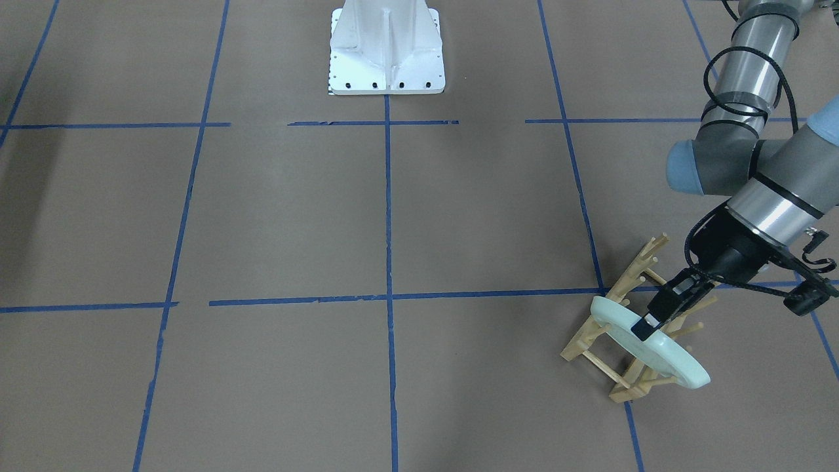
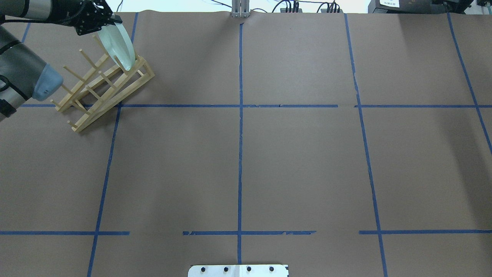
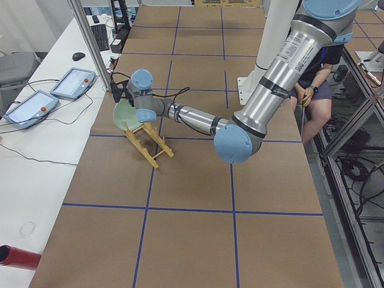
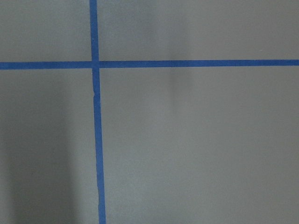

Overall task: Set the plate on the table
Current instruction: 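Lift the green plate up out of the wooden rack with the left gripper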

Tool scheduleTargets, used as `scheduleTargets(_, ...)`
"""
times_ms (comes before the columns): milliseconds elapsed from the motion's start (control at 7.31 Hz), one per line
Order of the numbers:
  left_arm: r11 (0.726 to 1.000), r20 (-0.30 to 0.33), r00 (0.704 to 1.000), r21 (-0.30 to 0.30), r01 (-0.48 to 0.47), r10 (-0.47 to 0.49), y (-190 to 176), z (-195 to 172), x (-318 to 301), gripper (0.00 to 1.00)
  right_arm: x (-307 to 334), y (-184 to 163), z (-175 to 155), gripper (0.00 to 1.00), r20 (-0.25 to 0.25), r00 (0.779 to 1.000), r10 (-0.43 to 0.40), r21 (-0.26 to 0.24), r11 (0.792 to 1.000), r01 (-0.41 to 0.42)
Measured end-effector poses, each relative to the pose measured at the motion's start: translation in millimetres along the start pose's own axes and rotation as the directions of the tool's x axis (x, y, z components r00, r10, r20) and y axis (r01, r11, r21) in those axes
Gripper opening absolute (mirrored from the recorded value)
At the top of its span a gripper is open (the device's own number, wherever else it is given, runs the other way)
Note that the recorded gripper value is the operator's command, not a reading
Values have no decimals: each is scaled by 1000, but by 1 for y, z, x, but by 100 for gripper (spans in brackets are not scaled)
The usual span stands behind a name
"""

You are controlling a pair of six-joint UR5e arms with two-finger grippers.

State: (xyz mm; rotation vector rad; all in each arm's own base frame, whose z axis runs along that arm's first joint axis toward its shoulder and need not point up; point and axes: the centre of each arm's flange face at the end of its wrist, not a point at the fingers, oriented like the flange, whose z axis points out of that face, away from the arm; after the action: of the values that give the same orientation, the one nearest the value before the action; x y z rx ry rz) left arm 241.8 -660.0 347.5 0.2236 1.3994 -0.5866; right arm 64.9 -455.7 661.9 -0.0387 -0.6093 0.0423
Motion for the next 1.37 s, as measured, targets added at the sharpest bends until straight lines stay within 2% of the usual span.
scheduleTargets(411, 1000, -34, 999, 26, -16, 17, -11, -27, -2, 0, 0, 0, 0, 100, 0, 1000, 0, 0, 1000, 0)
scheduleTargets(958, 999, -96, 995, 18, -26, 28, -35, -107, 22, 0, 0, 0, 0, 100, 0, 1000, 1, 0, 1000, -1)
scheduleTargets(1095, 1000, -91, 996, 9, -17, 18, -36, -131, 42, 0, 0, 0, 0, 100, 0, 1000, 0, 0, 1000, 0)
scheduleTargets(1368, 1000, -39, 999, -9, -17, 17, -9, -168, 89, 0, 0, 0, 0, 100, 0, 1000, 0, 0, 1000, 0)
